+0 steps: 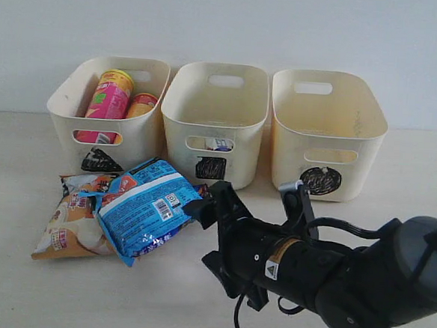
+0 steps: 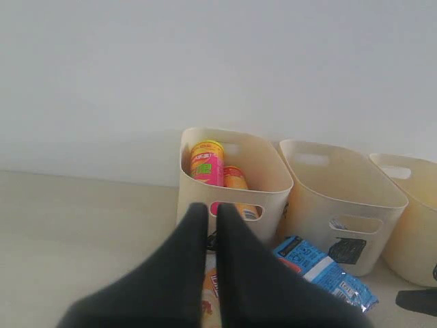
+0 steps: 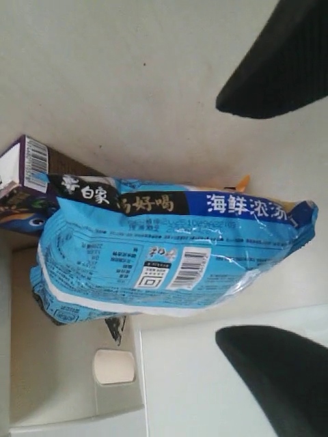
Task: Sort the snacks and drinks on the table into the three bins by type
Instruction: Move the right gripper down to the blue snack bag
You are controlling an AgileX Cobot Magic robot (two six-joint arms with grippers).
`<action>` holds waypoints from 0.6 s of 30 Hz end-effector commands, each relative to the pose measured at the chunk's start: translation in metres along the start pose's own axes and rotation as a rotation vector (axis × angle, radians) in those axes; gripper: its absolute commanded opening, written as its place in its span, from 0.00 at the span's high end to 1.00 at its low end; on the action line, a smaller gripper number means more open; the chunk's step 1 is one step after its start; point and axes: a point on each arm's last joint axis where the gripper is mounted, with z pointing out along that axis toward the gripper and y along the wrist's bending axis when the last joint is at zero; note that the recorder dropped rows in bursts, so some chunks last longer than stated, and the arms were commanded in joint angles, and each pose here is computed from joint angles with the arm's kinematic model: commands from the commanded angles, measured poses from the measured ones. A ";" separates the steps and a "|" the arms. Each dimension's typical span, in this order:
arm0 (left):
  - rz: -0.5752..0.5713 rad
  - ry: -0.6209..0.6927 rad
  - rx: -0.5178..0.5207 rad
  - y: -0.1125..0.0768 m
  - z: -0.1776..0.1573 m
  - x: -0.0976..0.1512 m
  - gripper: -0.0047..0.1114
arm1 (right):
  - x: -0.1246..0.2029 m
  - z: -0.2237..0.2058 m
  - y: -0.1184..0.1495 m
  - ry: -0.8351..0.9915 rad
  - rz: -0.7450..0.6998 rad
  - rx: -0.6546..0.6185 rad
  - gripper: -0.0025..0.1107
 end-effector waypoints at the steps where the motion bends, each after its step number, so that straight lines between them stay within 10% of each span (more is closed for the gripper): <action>1: 0.002 0.003 0.007 0.000 0.000 0.001 0.92 | 0.000 0.012 0.002 0.012 -0.018 -0.001 0.27; 18: 0.002 0.003 0.007 0.000 0.000 0.001 0.92 | 0.000 0.056 0.003 0.050 -0.006 0.009 0.28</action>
